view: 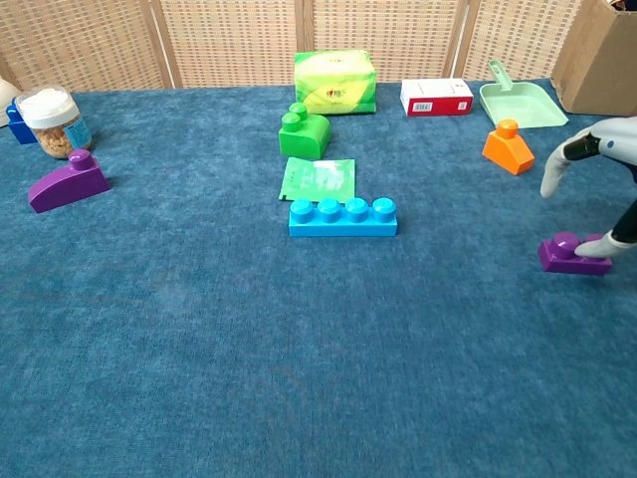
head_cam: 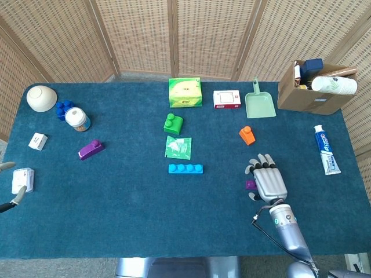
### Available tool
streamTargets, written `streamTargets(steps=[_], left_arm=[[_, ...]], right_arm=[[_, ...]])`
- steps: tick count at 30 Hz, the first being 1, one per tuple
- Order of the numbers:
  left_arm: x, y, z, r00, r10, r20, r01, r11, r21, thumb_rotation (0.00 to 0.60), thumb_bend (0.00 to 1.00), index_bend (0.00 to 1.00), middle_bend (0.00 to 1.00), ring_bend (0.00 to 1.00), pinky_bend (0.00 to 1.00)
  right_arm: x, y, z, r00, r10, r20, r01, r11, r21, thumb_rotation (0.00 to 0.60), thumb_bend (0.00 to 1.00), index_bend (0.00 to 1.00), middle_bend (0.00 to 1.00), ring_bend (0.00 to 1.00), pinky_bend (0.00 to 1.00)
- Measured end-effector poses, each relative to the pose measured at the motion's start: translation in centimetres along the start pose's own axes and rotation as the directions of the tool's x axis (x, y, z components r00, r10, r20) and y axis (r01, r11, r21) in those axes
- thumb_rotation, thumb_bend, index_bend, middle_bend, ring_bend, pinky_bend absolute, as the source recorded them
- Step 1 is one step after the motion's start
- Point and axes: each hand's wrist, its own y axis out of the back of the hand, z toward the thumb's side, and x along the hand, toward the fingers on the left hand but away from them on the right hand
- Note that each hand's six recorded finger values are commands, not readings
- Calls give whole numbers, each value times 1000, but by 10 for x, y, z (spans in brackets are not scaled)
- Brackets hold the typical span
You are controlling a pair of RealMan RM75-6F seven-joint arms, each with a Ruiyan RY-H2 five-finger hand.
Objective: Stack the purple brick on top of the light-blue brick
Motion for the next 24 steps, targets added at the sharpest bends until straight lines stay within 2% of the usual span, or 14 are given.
streamTargets(steps=[10, 24], left_arm=[[3, -3, 0, 1000, -5, 10, 5, 1000, -2, 330, 379, 258, 51, 0, 0], [1, -6, -5, 1000, -11, 6, 11, 1000, -13, 328, 378, 258, 46, 0, 0]], right_arm=[[-5, -11, -9, 997, 34, 75, -35, 999, 19, 583, 164, 354, 203, 0, 25], [-13, -28, -16, 992, 63, 113, -66, 998, 23, 600, 170, 368, 204, 0, 25]])
